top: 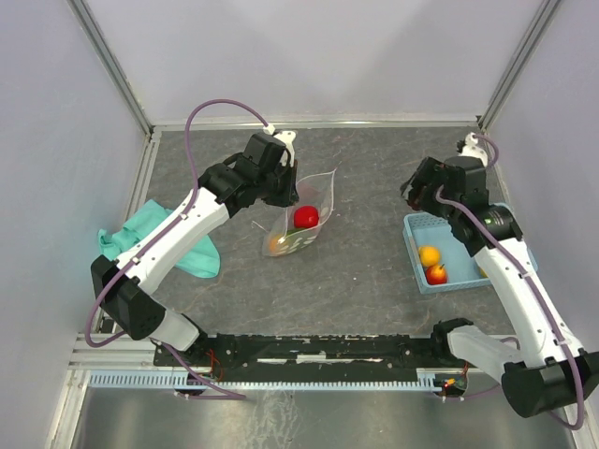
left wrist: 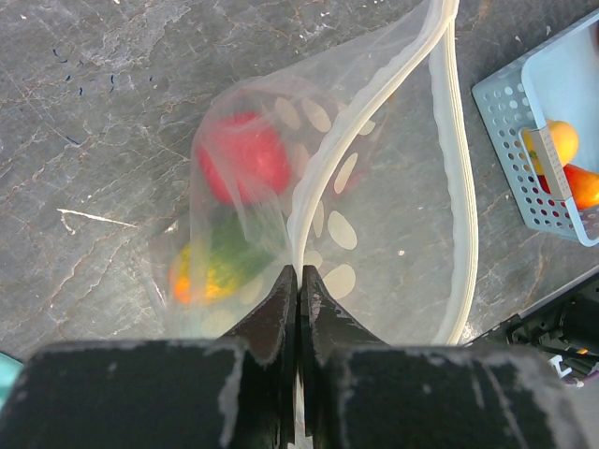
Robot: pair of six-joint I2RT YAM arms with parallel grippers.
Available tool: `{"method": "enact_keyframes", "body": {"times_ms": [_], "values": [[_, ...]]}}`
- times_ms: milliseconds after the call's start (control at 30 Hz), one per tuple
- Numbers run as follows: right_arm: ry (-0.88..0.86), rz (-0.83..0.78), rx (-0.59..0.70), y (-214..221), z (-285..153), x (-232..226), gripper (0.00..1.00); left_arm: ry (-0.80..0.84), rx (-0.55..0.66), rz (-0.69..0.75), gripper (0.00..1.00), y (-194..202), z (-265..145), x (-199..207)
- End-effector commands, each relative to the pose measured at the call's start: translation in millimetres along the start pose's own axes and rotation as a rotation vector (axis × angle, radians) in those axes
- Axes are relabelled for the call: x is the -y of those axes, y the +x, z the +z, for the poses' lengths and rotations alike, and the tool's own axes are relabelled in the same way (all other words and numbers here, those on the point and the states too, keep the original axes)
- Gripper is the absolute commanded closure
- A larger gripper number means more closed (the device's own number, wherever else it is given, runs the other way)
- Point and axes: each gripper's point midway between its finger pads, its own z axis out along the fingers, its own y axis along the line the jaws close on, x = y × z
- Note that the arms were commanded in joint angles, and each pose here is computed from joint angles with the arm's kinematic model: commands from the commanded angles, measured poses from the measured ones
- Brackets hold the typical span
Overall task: Place the food in the zip-top bag and seal the zipper
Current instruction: Place the fake fruit in the zipper food storage bag.
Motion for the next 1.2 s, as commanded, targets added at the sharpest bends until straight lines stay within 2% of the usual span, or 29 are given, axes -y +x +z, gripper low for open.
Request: {"method": "enact_keyframes", "body": {"times_ms": [0, 300, 567, 833, 1167], "values": [[-0.25, -0.036, 0.087, -28.6, -22.3, -71.4, 0.44, 0.049, 0.097, 0.05, 0.97, -27.7, -15.4, 11.0], [-0.632, -0.117, 0.078, -12.2, -48.3, -190.5, 0.42, 0.036, 0.108, 0.061, 0.97, -28.1, -19.1, 9.2], [-0.866, -0.098, 0.014, 30.2, -53.1, -262.0, 0.41, 0.035, 0.114, 0.06, 0.97, -27.6, -22.3, 9.4], [-0.85, -0.116, -0.071, 70.6, -30.6, -256.3, 0.38, 0.028, 0.118, 0.044, 0.97, -27.8, -23.2, 8.4], [-0.718, -0.197, -0.109, 110.6, 3.1, -214.8, 0.32, 0.025, 0.112, 0.041, 0.97, -26.4, -20.8, 7.7]]}}
